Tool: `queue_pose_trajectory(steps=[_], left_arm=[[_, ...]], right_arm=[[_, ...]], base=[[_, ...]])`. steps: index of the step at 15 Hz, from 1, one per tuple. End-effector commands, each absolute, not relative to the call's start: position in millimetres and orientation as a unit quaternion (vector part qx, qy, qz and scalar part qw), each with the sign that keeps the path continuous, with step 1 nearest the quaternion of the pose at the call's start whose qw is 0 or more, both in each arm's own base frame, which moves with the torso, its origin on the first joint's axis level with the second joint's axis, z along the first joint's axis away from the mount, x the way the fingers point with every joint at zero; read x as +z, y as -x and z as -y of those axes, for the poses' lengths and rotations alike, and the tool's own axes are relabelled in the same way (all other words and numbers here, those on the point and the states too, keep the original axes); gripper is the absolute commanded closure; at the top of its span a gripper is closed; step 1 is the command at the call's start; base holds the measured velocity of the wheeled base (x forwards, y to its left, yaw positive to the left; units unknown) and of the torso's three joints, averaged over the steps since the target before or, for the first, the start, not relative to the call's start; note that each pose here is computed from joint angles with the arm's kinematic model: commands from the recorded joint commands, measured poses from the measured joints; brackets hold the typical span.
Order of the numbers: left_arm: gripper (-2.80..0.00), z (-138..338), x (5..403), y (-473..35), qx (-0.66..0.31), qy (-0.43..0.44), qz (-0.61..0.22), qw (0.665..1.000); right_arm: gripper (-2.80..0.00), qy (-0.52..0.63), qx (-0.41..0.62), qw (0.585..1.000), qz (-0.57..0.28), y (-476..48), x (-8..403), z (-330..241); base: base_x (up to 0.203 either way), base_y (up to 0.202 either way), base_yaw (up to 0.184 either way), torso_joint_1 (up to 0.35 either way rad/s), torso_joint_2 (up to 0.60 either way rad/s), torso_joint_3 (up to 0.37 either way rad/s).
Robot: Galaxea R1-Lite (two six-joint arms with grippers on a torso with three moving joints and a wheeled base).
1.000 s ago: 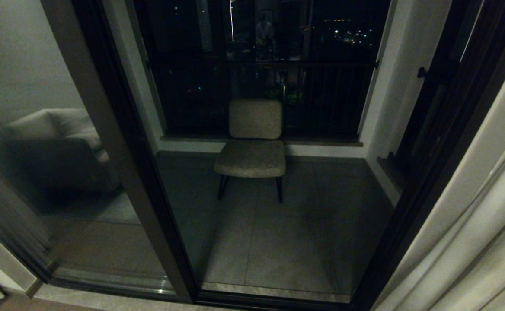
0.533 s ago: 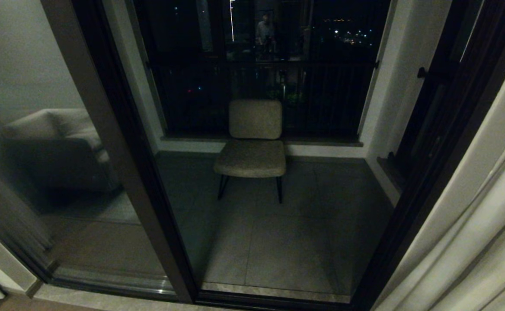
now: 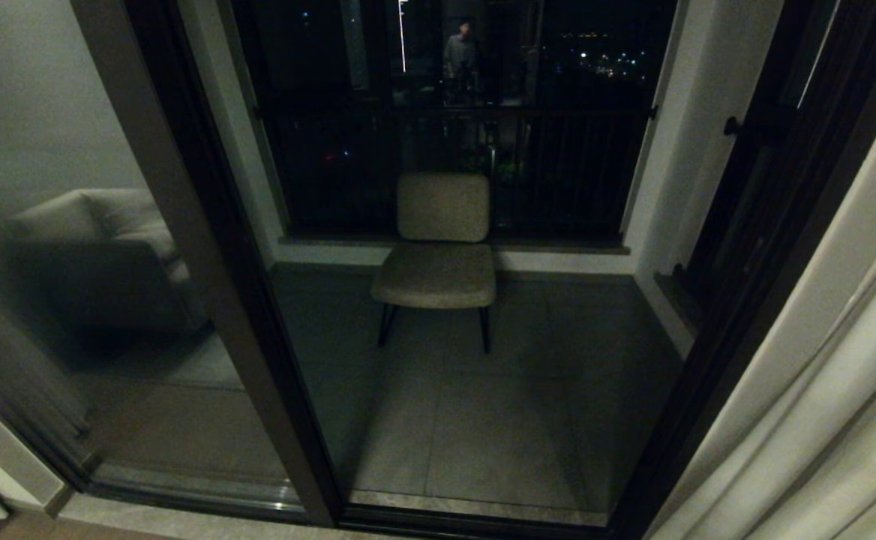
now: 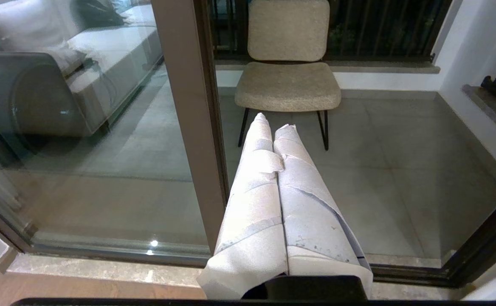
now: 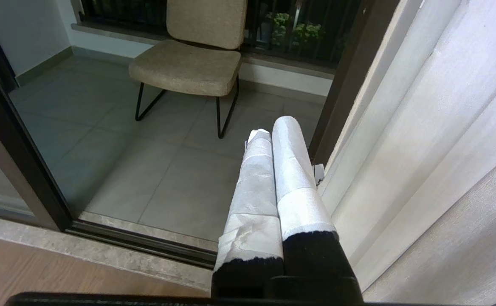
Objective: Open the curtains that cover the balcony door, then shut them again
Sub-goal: Close the inner curtains on both sides
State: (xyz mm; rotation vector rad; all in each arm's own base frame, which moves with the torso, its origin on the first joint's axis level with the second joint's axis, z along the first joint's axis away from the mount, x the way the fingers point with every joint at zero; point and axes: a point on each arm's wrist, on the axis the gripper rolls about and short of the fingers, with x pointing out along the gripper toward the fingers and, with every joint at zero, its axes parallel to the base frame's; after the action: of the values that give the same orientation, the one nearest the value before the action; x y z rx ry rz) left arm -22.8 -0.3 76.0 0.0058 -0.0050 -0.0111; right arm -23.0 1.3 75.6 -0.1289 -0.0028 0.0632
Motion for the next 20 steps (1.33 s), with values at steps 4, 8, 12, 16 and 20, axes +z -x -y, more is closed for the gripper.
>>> queue_pose_trajectory(steps=[4,8,12,16,20], left_arm=[[0.00,0.3,76.1,22.8,-0.006,-0.003,0.003,1.000],[0.00,0.3,76.1,22.8,-0.005,-0.003,0.003,1.000],[0.00,0.3,76.1,22.8,-0.005,-0.003,0.003,1.000],[0.00,0.3,76.1,22.8,-0.005,-0.003,0.003,1.000],[0.00,0.3,76.1,22.8,-0.005,-0.003,0.003,1.000]], right_arm=[[0.00,0.066,0.032,0.997,0.001,22.8,75.8,-1.4],[0.00,0.065,0.032,0.997,0.001,22.8,75.8,-1.4],[0.00,0.068,0.033,0.997,0.028,26.5,89.0,-1.5],[0.00,0.056,0.037,0.997,0.037,26.6,141.3,-1.5],[0.00,0.021,-0.030,0.999,0.039,1.1,221.6,1.5]], base=[[0.000,0.000,0.000,0.000,0.00,0.000],[0.000,0.000,0.000,0.000,0.00,0.000],[0.000,0.000,0.000,0.000,0.00,0.000],[0.000,0.000,0.000,0.000,0.00,0.000],[0.000,0.000,0.000,0.000,0.00,0.000]])
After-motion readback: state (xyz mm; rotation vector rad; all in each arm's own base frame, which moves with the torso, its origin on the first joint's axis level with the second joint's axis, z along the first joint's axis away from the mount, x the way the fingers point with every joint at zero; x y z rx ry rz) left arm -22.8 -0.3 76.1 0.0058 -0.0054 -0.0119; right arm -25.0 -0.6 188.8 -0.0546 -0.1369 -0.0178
